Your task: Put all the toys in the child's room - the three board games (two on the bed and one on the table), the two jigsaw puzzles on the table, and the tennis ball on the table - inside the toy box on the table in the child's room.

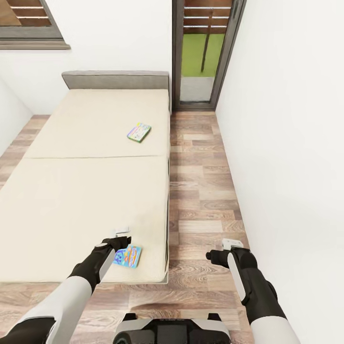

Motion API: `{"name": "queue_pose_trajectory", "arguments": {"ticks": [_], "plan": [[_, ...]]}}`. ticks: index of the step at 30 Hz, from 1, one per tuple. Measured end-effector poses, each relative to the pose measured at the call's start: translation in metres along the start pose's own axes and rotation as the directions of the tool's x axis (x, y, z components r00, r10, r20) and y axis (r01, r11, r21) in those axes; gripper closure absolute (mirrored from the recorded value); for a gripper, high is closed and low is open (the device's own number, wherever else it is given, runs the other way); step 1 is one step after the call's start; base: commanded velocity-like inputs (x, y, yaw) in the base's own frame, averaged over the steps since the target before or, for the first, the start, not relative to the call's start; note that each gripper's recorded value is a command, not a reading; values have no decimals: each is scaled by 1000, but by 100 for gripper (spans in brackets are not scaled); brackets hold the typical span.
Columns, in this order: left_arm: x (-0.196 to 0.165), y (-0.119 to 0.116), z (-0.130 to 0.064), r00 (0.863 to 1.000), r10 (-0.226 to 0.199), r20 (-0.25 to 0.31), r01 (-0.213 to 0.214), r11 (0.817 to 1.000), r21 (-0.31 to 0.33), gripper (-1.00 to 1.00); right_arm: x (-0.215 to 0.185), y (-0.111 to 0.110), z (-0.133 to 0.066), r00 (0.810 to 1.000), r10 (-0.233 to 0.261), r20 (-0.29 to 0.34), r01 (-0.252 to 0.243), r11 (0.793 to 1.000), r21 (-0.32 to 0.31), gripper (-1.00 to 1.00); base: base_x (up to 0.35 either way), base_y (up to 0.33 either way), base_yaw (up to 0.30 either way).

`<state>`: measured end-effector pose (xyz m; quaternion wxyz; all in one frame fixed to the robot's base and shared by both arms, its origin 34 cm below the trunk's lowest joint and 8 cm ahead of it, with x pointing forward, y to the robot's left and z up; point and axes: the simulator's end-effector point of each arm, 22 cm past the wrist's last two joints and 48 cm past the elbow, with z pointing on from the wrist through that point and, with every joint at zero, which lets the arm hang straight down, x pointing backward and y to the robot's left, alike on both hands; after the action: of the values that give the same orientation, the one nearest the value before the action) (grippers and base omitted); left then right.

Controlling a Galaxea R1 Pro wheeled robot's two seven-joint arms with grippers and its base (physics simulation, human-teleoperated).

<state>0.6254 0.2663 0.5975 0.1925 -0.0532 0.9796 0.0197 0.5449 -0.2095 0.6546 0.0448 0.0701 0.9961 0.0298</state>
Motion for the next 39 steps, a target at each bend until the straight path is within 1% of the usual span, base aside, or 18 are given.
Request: {"name": "queue_pose_trajectory", "arguments": {"ticks": [8, 15, 18, 25, 30, 34, 39], "plan": [[7, 8, 5, 1000, -2, -12, 2, 1000, -8, -100, 5, -1, 5, 1000, 2, -11, -2, 1000, 1, -100, 0, 0, 0], [13, 10, 8, 1000, 0, -24, 0, 1000, -9, -100, 9, -2, 10, 1000, 3, -23, -2, 1000, 2, -100, 0, 0, 0], [16, 8, 10, 1000, 15, -27, -15, 1000, 0, -100, 11, -2, 12, 1000, 2, -27, -2, 1000, 3, -100, 0, 0, 0], [21, -1, 13, 997, 68, -34, -66, 997, 44, -100, 16, -3, 16, 999, 4, -39, -3, 1000, 4, -100, 0, 0, 0], [23, -3, 15, 996, 81, -35, -79, 995, 56, -100, 19, -4, 19, 999, 4, -47, -4, 1000, 6, -100, 0, 0, 0], [25, -3, 17, 996, 84, -40, -82, 995, 58, -100, 21, -5, 22, 999, 5, -53, -4, 1000, 7, -100, 0, 0, 0], [10, -6, 21, 996, 86, -23, -84, 995, 60, -100, 24, -6, 25, 998, 4, -60, -4, 1000, 9, -100, 0, 0, 0]]}}
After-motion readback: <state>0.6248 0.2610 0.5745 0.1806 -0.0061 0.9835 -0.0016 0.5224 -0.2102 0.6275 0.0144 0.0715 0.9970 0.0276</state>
